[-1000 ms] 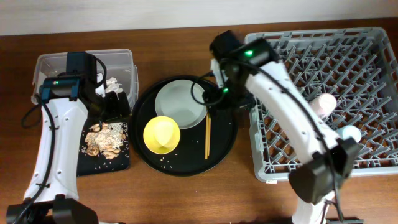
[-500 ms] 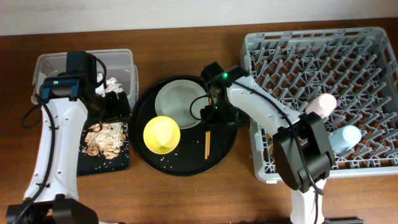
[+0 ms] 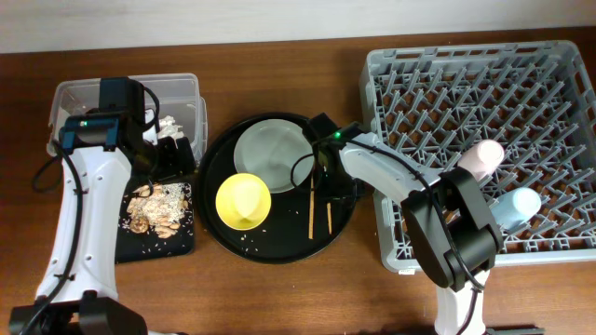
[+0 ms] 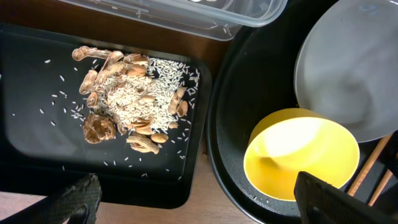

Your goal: Sort waste into correct bins and load items into the dishwasher rack

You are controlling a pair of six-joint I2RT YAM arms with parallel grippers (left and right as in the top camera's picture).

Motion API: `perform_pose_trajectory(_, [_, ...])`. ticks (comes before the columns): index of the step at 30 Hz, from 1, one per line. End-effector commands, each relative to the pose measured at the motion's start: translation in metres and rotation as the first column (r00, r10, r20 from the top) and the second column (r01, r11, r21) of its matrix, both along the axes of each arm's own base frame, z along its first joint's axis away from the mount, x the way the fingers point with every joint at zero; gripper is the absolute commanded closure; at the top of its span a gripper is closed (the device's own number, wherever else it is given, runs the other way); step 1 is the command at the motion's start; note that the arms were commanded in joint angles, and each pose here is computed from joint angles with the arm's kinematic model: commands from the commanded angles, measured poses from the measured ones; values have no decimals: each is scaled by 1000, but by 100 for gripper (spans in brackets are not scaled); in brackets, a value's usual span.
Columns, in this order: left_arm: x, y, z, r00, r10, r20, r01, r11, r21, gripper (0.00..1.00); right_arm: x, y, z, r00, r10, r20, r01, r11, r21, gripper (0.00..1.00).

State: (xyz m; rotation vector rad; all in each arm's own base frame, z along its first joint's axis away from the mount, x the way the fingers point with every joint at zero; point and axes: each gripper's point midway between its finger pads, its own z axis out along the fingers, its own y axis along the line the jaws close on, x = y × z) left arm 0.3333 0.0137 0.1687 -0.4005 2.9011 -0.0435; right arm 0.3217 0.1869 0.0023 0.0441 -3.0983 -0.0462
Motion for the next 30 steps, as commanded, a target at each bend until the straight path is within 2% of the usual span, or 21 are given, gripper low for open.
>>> perform_pose_trajectory(1, [-1, 2, 5, 1000, 17, 15, -17, 1000, 4, 1, -20, -16, -10, 997, -14, -78, 8, 998, -68, 69])
perform_pose_trajectory(3, [-1, 2, 5, 1000, 17, 15, -17, 1000, 4, 1, -24, -12, -10, 995, -16, -99, 11, 999, -45, 86])
perform_pose_trajectory(6, [-1, 1, 5, 1000, 15, 15, -15, 1000, -4, 1, -28, -10, -8, 993, -17, -118, 13, 999, -35, 96])
perform_pose_trajectory(9, [0, 1, 5, 1000, 15, 16, -15, 1000, -3, 1, -18, -5, 25, 998, 18, -65, -18, 1000, -3, 96])
perform_pose_trajectory(11, [0, 1, 5, 1000, 15, 16, -15, 1000, -3, 1, 1, -15, 94, 996, 42, 80, -45, 998, 32, 96])
perform_pose_trajectory(14, [0, 1, 5, 1000, 15, 19, -15, 1000, -3, 1, 18, -62, 174, 969, 10, 247, -31, 996, 79, 96])
perform_pose_trajectory(15, [0, 1, 5, 1000, 15, 19, -15, 1000, -3, 1, 20, -76, 182, 963, 1, 268, -23, 997, 77, 96])
perform_pose_trajectory(16, [0, 1, 5, 1000, 15, 20, -15, 1000, -3, 1, 22, -117, 187, 963, -23, 267, 8, 998, 56, 96])
perform_pose_trajectory(18, [1, 1, 5, 1000, 15, 22, -15, 1000, -3, 1, 18, -149, 166, 983, -28, 184, 22, 999, 32, 96])
perform_pose_trajectory(22, [1, 1, 5, 1000, 15, 23, -15, 1000, -3, 1, 17, -147, 111, 999, 21, 25, -22, 999, 41, 96])
perform_pose_trajectory(26, [1, 1, 5, 1000, 15, 23, -15, 1000, -3, 1, 25, -144, 105, 999, 25, 40, -27, 999, 46, 93])
perform_pose_trajectory(30, [1, 1, 5, 1000, 15, 23, -15, 1000, -4, 1, 9, -138, 89, 999, 45, -13, -45, 998, 46, 89])
